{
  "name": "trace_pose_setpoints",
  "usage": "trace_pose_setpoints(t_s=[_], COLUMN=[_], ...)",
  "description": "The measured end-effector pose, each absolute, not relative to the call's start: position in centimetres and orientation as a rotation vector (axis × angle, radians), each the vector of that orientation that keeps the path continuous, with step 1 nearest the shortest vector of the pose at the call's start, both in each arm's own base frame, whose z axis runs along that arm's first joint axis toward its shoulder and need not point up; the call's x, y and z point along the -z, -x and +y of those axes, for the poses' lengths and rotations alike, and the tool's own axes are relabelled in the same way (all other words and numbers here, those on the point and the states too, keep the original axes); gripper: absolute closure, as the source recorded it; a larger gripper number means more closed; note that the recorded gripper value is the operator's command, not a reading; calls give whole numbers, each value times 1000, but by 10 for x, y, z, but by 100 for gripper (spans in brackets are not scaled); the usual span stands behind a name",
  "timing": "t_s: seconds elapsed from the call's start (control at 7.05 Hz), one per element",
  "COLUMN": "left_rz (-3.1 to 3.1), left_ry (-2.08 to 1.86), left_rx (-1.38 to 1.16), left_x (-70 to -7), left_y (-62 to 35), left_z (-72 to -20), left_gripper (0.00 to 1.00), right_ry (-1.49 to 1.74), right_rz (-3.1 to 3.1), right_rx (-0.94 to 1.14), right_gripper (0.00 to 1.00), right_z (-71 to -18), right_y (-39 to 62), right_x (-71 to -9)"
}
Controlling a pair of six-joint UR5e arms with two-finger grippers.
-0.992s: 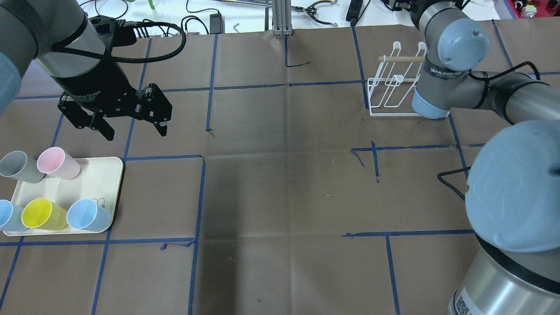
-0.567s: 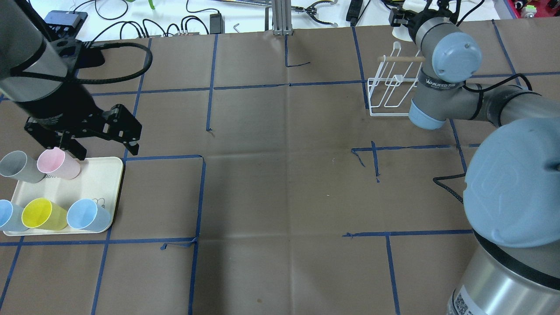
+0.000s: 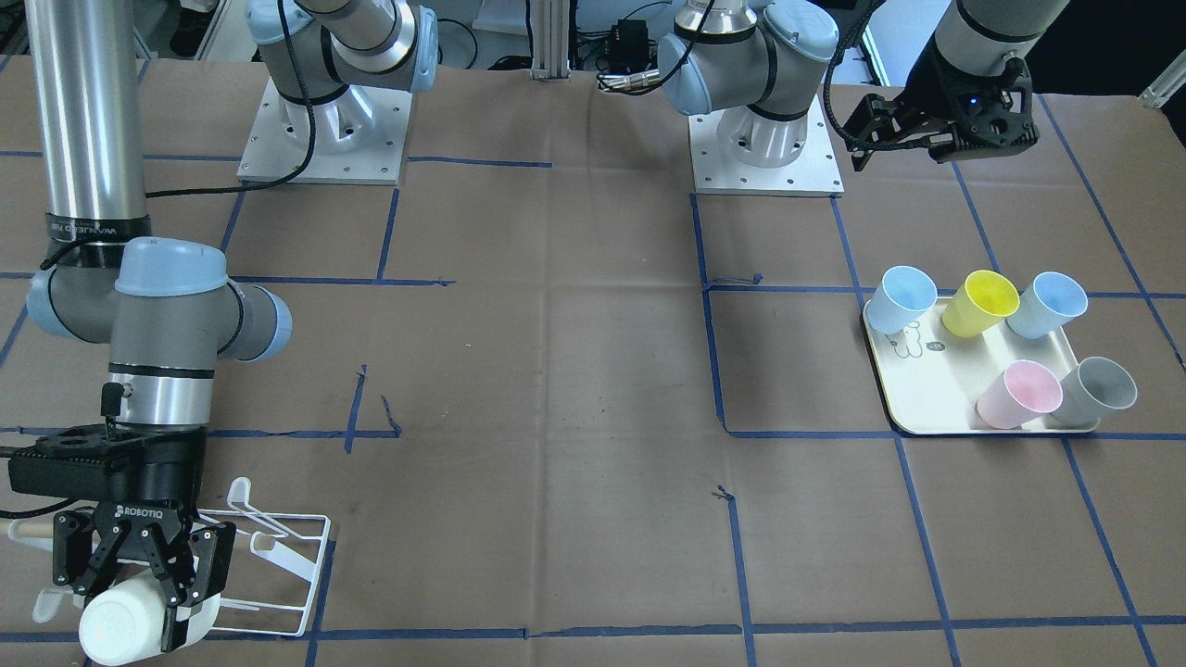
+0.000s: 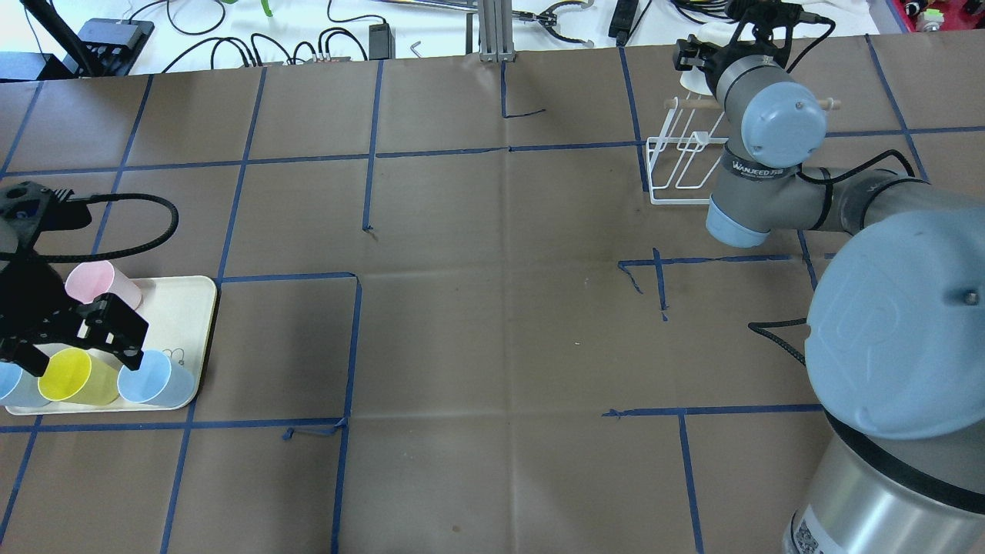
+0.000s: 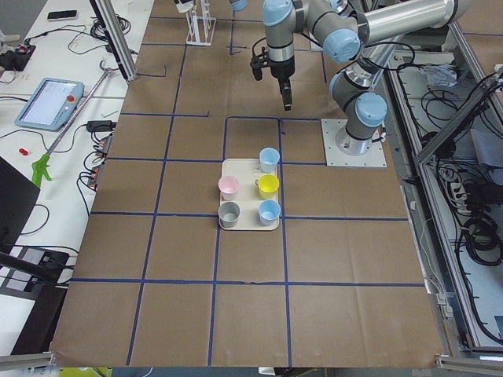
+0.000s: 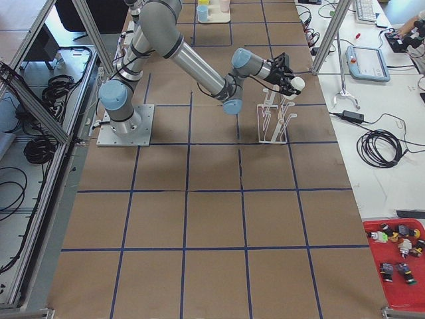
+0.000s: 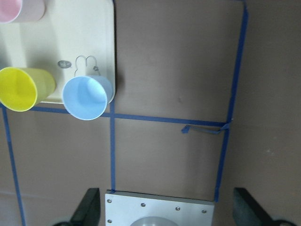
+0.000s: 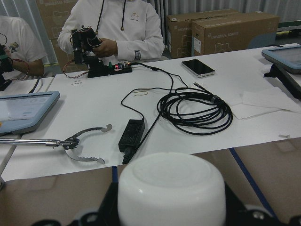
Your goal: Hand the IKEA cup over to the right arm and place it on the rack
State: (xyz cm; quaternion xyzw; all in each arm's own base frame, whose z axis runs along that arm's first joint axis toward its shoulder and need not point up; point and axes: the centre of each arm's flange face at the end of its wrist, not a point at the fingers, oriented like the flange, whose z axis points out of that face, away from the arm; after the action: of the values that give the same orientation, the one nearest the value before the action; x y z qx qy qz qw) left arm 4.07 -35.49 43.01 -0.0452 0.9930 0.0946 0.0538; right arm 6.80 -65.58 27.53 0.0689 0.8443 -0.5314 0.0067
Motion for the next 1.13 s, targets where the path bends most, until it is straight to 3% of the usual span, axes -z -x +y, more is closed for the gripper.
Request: trace_pose_setpoints(t_s=[0.14, 0.85, 1.13], left_rz=[3033, 3120, 3114], left_ry=[145, 124, 93], left_rx=[-272, -92, -66], left_x=[-419, -337, -294], left_y=[-58, -81, -86], left_z=[-351, -382, -389], left_gripper=[1, 3, 3], right_ry=[-210, -208, -213], right_rz=[2640, 2629, 2571], right_rx=[1661, 1667, 1721], right_gripper=[0, 0, 0], right_z=[-655, -655, -647], right_y=[-70, -72, -76], right_x=[-274, -283, -316])
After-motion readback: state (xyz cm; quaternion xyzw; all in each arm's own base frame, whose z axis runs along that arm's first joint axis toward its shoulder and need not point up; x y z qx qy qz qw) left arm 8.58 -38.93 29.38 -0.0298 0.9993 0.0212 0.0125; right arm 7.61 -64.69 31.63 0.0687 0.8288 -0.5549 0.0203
